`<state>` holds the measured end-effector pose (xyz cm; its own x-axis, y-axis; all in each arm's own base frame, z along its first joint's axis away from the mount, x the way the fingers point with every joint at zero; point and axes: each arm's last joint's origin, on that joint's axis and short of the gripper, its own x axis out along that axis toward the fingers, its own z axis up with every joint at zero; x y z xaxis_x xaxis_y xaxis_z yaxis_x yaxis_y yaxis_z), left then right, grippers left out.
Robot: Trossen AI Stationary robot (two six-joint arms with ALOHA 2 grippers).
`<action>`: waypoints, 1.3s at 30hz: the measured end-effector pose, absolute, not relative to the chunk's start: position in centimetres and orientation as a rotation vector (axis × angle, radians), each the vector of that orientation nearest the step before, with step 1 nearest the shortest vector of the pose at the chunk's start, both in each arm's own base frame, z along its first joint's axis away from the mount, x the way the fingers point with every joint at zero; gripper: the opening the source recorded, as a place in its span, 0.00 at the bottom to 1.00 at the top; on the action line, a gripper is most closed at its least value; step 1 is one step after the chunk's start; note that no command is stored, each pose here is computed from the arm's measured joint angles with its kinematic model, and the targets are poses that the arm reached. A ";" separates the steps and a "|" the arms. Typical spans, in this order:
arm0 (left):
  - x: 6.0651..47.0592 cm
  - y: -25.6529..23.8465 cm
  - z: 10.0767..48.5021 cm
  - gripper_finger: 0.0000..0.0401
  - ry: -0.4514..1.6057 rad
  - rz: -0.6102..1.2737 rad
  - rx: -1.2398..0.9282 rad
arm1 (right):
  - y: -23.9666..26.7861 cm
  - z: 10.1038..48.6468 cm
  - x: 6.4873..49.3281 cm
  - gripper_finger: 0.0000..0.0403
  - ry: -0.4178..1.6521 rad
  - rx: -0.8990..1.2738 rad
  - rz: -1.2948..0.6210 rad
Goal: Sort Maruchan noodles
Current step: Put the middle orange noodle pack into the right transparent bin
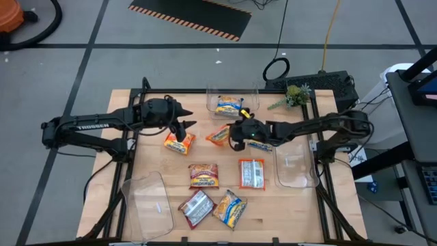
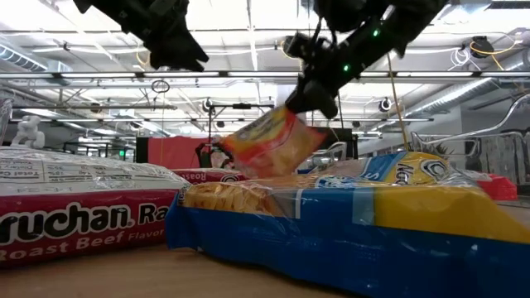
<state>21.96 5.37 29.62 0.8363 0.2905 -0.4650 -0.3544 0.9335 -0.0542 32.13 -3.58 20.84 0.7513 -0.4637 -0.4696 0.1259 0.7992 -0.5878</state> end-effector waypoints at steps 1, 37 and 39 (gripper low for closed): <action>22.0 5.3 29.7 0.53 0.456 0.338 -0.142 | -3.4 21.3 31.9 0.00 0.644 -0.572 -0.362; 28.5 3.9 28.5 0.89 0.220 0.154 -0.052 | 0.5 27.7 27.1 0.00 0.432 -0.545 -0.536; 29.1 3.9 27.9 0.89 0.221 0.145 -0.066 | 0.7 27.7 27.1 0.00 0.424 -0.542 -0.533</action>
<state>29.07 3.93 27.94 0.9653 0.1358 -0.2230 -0.1502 0.9875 -0.0489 27.11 0.68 27.73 0.7823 -0.5761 -0.2370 0.3606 0.7289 -0.5819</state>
